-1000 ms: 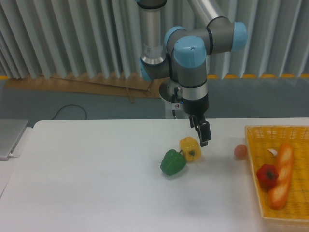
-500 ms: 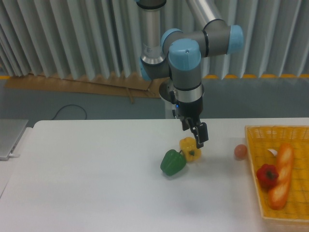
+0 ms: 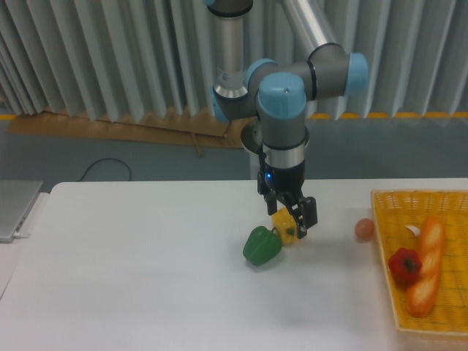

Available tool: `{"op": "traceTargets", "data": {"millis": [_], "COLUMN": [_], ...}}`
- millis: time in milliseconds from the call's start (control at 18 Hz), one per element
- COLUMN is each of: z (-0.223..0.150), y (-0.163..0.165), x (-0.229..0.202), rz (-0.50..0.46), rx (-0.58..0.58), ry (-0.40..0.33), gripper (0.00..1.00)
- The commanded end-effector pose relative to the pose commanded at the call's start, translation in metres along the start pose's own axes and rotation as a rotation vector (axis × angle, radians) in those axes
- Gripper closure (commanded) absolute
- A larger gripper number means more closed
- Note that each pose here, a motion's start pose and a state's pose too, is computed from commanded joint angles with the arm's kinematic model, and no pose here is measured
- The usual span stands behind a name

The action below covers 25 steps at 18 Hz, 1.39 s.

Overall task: Place the green peppers in a basket
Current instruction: 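Lower the gripper toward the green pepper beside the yellow pepper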

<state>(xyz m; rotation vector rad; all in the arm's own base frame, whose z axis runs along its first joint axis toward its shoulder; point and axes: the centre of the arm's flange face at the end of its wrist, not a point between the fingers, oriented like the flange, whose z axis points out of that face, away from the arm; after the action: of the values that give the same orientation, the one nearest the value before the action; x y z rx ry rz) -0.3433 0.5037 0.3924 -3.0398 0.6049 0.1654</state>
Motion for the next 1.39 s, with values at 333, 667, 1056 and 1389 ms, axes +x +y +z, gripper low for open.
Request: {"op": "traceTargets", "data": {"millis": [333, 667, 1056, 1389], "z": [0.009, 0.015, 0.035, 0.041], "y": [0.005, 0.002, -0.04, -0.047], "x": [0.009, 0.012, 0.039, 0.054], "rz": [-0.001, -0.022, -0.011, -0.002], "rx": [-0.061, -0.065, -0.078, -0.087], "ry": [-0.002, -0.011, 0.021, 0.0], "gripper": [0.0, 0.0, 0.0, 0.0]}}
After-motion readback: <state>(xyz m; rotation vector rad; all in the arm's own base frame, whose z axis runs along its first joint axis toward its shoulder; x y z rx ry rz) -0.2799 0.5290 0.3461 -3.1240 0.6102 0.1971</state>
